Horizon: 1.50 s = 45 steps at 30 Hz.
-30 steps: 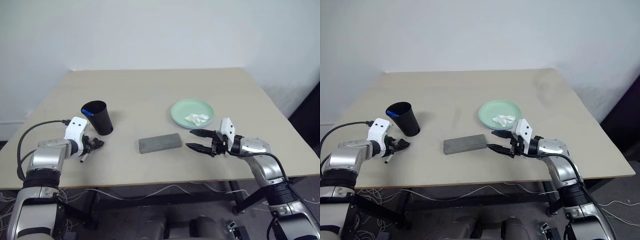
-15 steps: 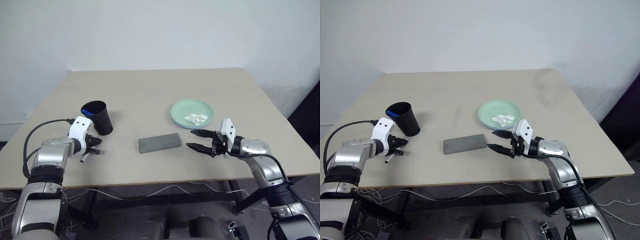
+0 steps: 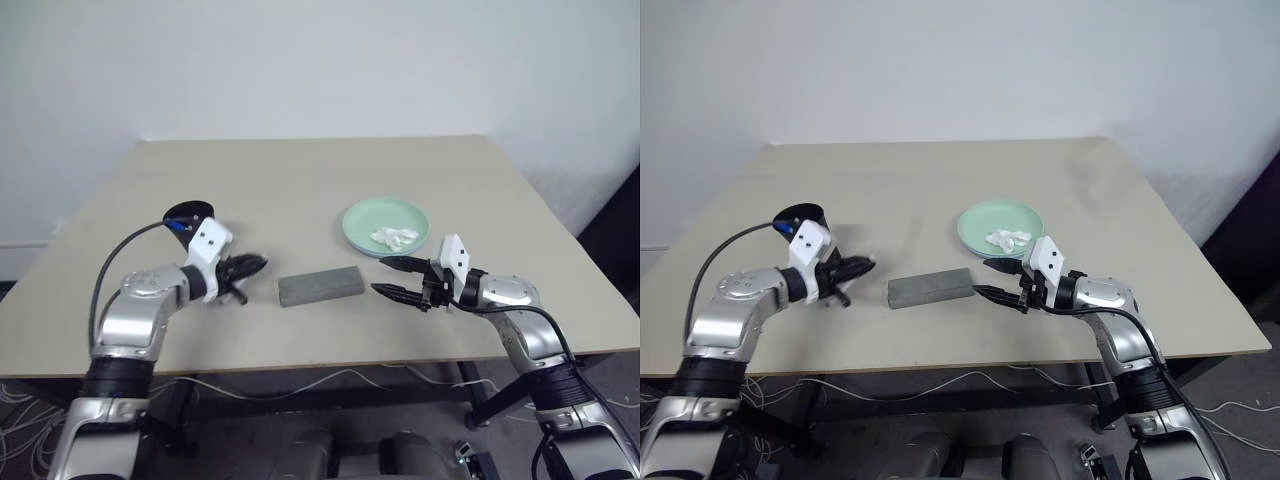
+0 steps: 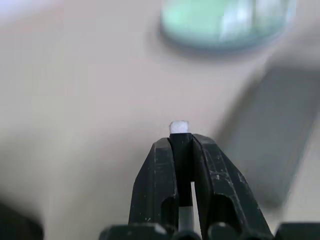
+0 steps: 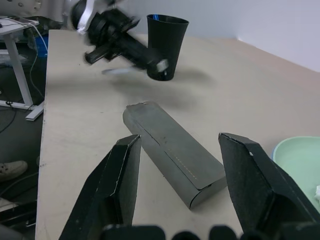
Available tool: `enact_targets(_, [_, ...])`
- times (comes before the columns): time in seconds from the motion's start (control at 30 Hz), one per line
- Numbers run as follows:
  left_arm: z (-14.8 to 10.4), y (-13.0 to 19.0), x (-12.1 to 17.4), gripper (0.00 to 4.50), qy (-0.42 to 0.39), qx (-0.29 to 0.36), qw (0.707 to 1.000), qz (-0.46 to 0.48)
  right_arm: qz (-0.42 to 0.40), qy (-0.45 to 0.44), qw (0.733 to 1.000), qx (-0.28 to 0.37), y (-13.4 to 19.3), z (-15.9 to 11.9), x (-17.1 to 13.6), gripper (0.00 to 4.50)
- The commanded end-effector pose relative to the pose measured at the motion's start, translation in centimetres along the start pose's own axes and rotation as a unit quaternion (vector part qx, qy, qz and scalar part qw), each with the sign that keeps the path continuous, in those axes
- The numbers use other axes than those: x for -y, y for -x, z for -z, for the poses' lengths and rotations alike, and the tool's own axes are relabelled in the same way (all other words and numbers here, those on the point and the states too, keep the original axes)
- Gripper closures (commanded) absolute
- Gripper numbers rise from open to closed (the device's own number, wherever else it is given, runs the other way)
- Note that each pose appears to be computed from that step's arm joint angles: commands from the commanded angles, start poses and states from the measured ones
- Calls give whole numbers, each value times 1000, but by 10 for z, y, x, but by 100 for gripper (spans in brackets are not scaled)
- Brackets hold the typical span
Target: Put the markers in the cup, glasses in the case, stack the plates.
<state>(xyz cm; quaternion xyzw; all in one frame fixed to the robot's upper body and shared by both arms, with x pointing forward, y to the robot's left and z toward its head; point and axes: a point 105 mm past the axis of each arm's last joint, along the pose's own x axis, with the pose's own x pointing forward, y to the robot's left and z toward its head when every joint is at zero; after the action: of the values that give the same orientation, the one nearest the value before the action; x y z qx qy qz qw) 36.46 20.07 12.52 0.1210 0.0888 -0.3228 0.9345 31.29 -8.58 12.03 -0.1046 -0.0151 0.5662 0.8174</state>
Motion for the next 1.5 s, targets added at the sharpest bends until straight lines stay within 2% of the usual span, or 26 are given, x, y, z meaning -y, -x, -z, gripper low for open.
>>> enact_targets(0.03, [-47, -2, -23, 447, -57, 100, 991, -62, 8, 27, 1000, 14, -1, -12, 6, 181])
enact_targets(0.13, [-67, -9, -33, 447, -78, 149, 981, -95, 14, 31, 999, 13, -1, -12, 7, 181])
enact_targets(0.3, [-101, -9, -59, 447, -117, 223, 949, -191, 23, 40, 999, 26, 0, -20, 9, 181])
enact_targets(0.5, [-116, 3, -91, 447, -138, 253, 911, -295, 29, 47, 997, 44, 1, -32, 10, 181])
enact_targets(0.67, [-114, 11, -104, 447, -156, 247, 893, -342, 32, 50, 997, 44, 3, -33, 11, 181])
enact_targets(0.77, [-102, 16, -111, 447, -165, 226, 886, -370, 35, 50, 997, 43, 3, -33, 11, 181])
enact_targets(1.3, [-65, 13, -114, 447, -131, 188, 894, -386, 29, 50, 997, 44, -1, -35, 12, 181])
enact_targets(1.5, [-60, 11, -113, 234, -118, 188, 896, -384, 27, 50, 997, 44, -2, -35, 11, 181])
